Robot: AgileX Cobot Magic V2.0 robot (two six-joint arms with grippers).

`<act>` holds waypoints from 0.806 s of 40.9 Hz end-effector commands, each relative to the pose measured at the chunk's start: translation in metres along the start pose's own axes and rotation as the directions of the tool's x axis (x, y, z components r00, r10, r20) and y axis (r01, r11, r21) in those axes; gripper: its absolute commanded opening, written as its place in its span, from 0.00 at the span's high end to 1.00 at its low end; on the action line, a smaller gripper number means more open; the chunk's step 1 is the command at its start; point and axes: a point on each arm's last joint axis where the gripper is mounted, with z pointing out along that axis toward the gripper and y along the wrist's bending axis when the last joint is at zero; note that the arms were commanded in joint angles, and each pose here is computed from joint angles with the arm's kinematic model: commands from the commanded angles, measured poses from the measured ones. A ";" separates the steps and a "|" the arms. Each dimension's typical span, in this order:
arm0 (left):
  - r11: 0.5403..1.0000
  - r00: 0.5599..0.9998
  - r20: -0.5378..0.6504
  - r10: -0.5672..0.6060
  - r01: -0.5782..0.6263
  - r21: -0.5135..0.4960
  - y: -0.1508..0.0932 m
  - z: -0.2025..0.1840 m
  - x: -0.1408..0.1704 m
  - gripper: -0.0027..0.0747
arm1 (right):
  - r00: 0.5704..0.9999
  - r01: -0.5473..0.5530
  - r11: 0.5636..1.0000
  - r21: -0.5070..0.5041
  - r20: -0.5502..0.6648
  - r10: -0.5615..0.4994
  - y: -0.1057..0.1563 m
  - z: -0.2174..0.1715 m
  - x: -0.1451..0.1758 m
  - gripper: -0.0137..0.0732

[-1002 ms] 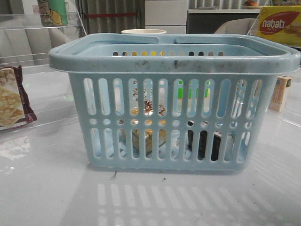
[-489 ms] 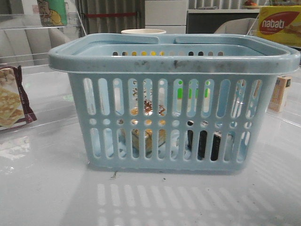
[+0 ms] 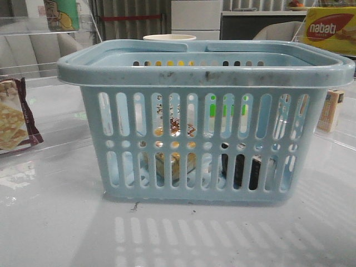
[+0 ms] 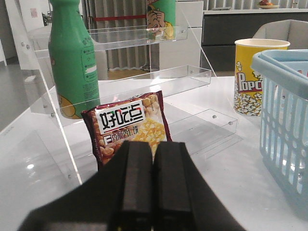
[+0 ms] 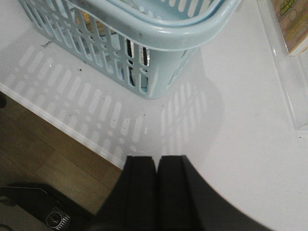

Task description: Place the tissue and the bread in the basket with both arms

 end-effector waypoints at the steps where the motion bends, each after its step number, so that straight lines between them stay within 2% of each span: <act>1: 1.000 0.994 0.112 -0.009 0.010 -0.010 0.001 -0.002 -0.009 0.85 | 0.997 0.010 1.000 0.015 0.082 -0.012 -0.002 -0.005 -0.012 0.78; 10: 1.000 0.983 0.184 -0.010 0.011 -0.006 0.001 -0.003 -0.016 0.85 | 0.997 0.010 1.000 0.015 0.082 -0.012 -0.002 -0.005 -0.012 0.78; 33: 1.000 0.983 0.183 -0.010 0.011 -0.006 0.001 -0.003 -0.016 0.85 | 0.997 0.010 1.000 0.015 0.082 -0.012 -0.002 -0.005 -0.012 0.78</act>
